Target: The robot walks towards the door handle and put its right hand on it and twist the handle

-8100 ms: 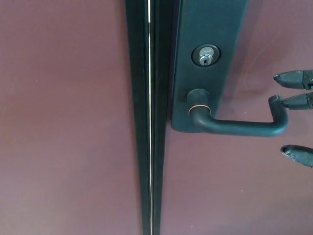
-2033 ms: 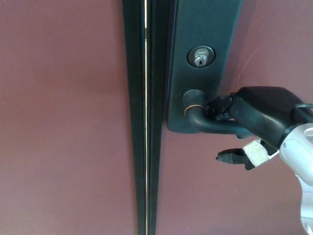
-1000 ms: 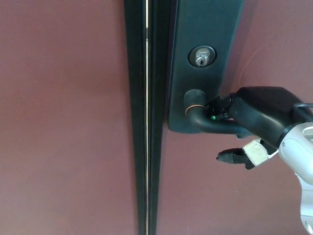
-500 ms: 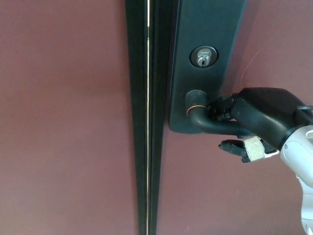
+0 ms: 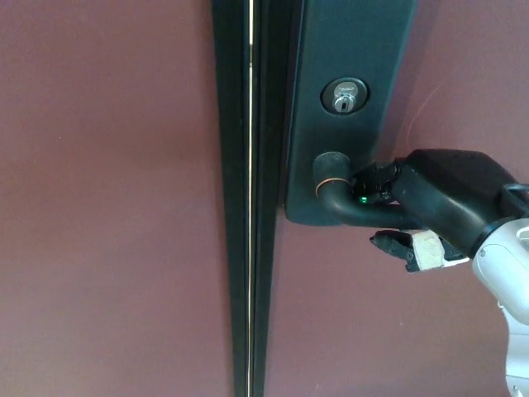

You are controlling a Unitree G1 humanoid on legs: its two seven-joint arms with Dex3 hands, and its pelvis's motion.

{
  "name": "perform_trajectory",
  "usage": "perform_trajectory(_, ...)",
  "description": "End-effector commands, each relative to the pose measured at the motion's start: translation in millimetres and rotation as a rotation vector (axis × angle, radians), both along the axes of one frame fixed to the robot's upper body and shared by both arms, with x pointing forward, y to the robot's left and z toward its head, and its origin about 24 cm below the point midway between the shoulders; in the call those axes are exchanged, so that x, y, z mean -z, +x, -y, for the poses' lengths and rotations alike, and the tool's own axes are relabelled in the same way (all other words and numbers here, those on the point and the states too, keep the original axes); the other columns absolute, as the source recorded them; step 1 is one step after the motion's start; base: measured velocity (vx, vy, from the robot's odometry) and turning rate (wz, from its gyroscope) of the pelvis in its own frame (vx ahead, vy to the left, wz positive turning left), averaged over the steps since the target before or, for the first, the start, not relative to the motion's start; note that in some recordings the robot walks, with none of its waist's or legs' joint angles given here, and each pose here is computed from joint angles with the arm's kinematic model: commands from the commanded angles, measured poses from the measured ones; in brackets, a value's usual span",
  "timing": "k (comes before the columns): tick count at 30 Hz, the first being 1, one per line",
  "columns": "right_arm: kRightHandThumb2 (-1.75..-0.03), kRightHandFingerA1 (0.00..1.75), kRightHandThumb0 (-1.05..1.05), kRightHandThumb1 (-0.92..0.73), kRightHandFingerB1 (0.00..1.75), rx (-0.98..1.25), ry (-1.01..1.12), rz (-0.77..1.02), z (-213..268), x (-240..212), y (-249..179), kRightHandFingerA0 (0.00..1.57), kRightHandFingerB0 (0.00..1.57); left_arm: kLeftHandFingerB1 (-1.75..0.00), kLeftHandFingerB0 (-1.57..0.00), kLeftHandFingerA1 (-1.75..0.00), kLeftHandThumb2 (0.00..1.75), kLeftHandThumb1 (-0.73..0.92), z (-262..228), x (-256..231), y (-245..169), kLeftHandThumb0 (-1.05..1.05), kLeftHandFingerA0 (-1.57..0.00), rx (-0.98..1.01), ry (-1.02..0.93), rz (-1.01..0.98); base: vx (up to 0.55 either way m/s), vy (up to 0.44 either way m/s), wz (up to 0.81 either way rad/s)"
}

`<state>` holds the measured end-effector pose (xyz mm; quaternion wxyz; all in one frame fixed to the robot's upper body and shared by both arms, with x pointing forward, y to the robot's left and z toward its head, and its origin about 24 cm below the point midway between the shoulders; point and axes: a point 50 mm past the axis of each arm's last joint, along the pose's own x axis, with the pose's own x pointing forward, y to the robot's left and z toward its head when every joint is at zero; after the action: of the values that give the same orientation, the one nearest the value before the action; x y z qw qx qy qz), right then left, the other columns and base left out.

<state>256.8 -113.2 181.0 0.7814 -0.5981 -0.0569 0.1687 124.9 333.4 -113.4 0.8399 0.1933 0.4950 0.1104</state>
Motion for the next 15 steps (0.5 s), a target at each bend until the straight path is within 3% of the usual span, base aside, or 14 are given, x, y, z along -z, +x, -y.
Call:
perform_trajectory(1,-0.61,0.91,-0.15,-0.74,0.54,-0.038,0.003,-0.079,-2,11,-2,0.77,0.75,-0.39,-0.49,-0.46,0.57,0.58,-2,-1,-2,-0.32,-0.62,0.011,0.012,-0.008,0.00,0.000,0.00)
perform_trajectory(3,-0.61,0.89,-0.15,-0.74,0.54,-0.040,-0.003,-0.077,-2,11,-2,0.78,0.75,-0.39,-0.49,-0.46,0.57,0.58,-2,0,-2,-0.32,-0.62,0.011,0.010,-0.011,0.00,0.000,0.00)
perform_trajectory(4,-0.92,0.51,-0.24,-0.39,0.49,-0.056,-0.023,-0.089,0,8,-2,0.12,0.09,-0.39,-0.49,-0.46,0.57,0.58,-2,0,-2,-0.32,-0.63,0.013,0.013,-0.010,0.00,0.000,0.00)
perform_trajectory(6,-0.92,0.51,-0.24,-0.39,0.49,-0.080,-0.055,-0.107,3,4,-3,0.12,0.09,-0.39,-0.49,-0.46,0.57,0.58,-2,-1,-1,-0.32,-0.63,0.016,0.016,-0.010,0.00,0.000,0.00)
perform_trajectory(7,-0.56,0.25,-0.68,-0.50,0.25,-0.076,-0.046,-0.149,6,-5,-4,0.01,0.10,-0.39,-0.49,-0.47,0.57,0.58,-2,0,-1,-0.31,-0.64,0.002,0.006,-0.005,0.00,0.000,0.00)
perform_trajectory(15,-0.57,0.24,-0.69,-0.50,0.25,-0.084,0.009,-0.119,14,-39,-13,0.03,0.12,-0.39,-0.49,-0.47,0.57,0.58,-3,-2,1,-0.31,-0.64,0.005,0.000,0.001,0.00,0.000,0.00)
